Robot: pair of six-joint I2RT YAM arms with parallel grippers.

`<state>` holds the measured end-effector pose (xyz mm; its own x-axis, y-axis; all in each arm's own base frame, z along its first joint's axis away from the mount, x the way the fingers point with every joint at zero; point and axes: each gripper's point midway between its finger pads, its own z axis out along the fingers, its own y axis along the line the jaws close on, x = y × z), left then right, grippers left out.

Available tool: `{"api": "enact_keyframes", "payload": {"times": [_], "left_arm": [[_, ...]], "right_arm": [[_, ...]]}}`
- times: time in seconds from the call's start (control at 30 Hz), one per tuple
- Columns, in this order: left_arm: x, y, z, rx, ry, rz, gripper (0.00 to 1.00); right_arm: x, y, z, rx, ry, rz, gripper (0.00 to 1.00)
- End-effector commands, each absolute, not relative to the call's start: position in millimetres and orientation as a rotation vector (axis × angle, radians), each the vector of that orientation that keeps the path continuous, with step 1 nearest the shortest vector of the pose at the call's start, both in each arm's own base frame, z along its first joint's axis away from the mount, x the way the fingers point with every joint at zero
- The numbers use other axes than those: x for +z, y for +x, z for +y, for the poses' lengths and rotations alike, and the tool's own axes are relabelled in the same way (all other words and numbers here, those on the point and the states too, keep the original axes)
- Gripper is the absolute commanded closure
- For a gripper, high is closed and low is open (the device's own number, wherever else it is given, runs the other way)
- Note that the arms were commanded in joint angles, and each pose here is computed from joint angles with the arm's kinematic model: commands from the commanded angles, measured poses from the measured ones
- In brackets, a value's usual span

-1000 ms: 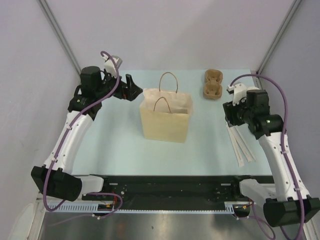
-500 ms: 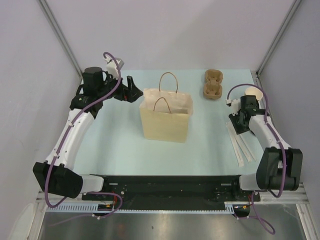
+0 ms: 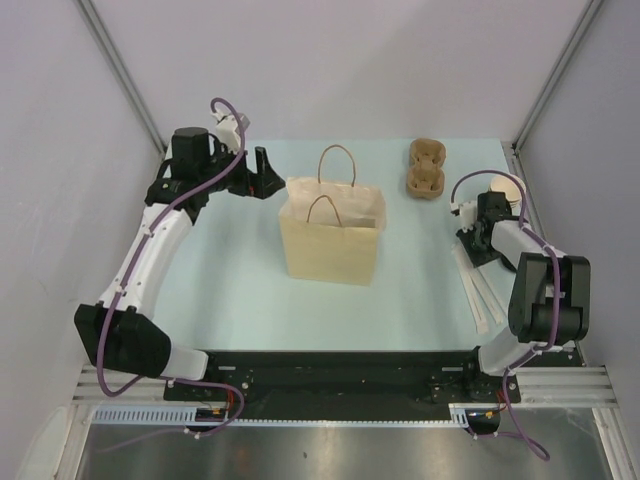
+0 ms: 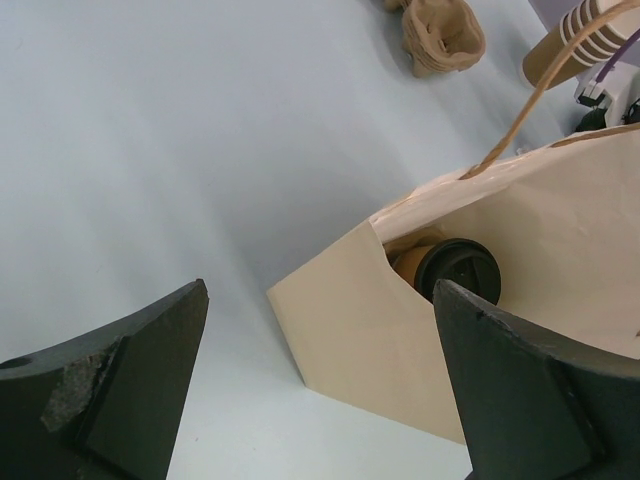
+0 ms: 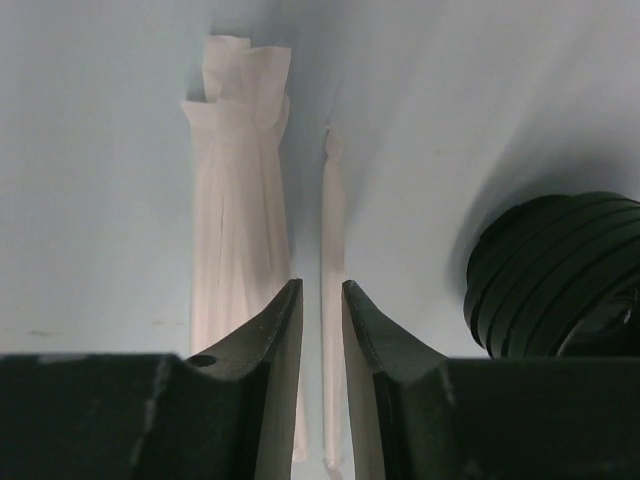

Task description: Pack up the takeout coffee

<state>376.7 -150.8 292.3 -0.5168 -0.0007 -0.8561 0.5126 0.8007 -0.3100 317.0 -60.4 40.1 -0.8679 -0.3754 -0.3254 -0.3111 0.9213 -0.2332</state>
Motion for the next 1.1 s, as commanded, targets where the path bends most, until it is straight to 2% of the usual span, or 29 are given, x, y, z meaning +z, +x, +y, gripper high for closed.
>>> {"api": "enact_keyframes", "payload": {"times": [0.0, 0.3, 0.33, 0.4, 0.5, 0.6, 0.8, 0.93, 1.07], "left_arm": [[307.7, 387.1, -147.9, -0.657, 0.394, 2.002, 0.01], [306.0, 389.2, -151.1, -0.677, 0.404, 2.008, 0.0], [305.9, 389.4, -150.8, -0.675, 0.405, 2.008, 0.01], [304.8, 389.0, -150.6, -0.673, 0.408, 2.012, 0.0], [305.1, 386.7, -150.0, -0.668, 0.421, 2.015, 0.0], [305.4, 384.0, -149.2, -0.66, 0.437, 2.011, 0.01], [314.1, 378.4, -145.9, -0.637, 0.456, 1.955, 0.01], [314.2, 376.9, -142.3, -0.615, 0.449, 1.953, 0.01], [317.2, 374.0, -139.4, -0.615, 0.441, 1.934, 0.01]], "right_arm": [[33.6, 332.1, -69.6, -0.277, -0.507, 2.684, 0.73], [19.1, 338.2, -74.9, -0.173, -0.508, 2.68, 0.73], [19.1, 339.4, -72.1, -0.141, -0.508, 2.673, 0.75], [23.6, 340.9, -72.5, -0.109, -0.505, 2.664, 0.88], [37.1, 342.8, -67.6, -0.039, -0.496, 2.637, 1.0], [72.2, 345.6, -52.2, 0.076, -0.516, 2.542, 1.0], [175.0, 335.0, -28.7, 0.097, -0.59, 2.289, 1.0], [265.1, 317.0, -2.8, 0.129, -0.59, 2.054, 1.0], [344.4, 304.7, 33.7, 0.288, -0.53, 1.823, 1.0]]}}
